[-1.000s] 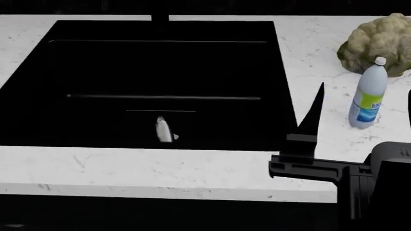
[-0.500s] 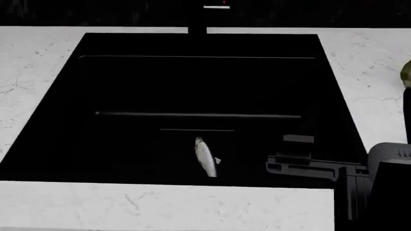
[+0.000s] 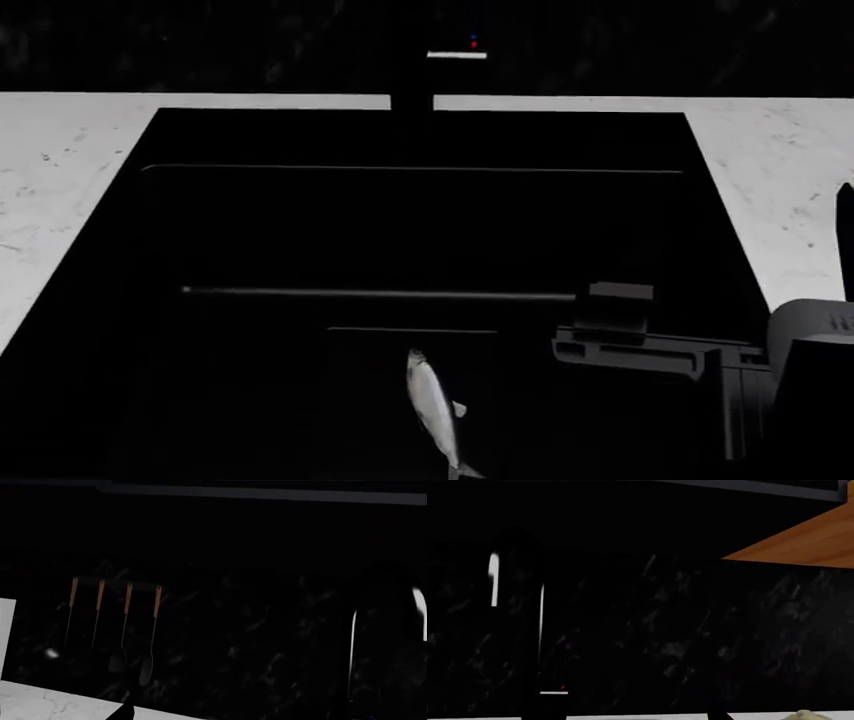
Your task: Turn the sink spout to the right.
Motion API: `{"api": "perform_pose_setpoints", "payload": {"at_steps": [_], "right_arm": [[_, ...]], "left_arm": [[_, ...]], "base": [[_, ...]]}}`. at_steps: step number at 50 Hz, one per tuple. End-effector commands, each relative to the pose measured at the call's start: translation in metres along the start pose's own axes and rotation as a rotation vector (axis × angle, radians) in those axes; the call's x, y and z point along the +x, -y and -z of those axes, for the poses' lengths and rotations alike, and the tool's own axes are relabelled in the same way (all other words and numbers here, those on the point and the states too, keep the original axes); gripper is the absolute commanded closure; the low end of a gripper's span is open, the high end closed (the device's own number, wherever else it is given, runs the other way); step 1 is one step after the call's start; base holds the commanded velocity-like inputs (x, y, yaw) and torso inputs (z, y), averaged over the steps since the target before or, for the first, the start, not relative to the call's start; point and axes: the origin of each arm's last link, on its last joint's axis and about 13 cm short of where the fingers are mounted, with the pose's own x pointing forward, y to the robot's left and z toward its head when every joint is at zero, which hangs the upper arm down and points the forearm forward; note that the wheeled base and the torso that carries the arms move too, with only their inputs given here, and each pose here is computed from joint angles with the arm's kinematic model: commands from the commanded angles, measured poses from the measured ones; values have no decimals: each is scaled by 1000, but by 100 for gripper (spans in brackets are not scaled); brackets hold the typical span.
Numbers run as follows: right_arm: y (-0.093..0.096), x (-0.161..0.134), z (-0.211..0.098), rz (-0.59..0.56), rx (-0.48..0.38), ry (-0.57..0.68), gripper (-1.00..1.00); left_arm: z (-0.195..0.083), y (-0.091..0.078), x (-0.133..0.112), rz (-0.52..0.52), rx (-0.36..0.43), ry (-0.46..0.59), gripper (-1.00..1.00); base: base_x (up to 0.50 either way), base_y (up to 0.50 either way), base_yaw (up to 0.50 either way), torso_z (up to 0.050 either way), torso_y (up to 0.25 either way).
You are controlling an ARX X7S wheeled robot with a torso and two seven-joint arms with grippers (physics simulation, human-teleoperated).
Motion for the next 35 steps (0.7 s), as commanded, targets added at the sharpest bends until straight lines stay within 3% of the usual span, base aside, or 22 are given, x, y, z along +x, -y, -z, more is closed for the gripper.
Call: {"api": "perform_pose_setpoints", "payload": {"at_steps": [1, 15, 35], "right_arm": [[-1, 0, 1, 3, 3, -7, -100], [0, 0, 0, -4, 2, 1, -100], [-1, -2, 6, 3, 9, -23, -100]], "left_arm": [[1, 0, 0, 3, -4, -1, -100], [1, 1, 0, 5, 1, -2, -100], [4, 1, 0, 6, 3, -11, -100]], "base": [[328, 0, 0, 0, 0], [30, 0, 0, 0, 0], [261, 95, 0, 0, 1]]}}
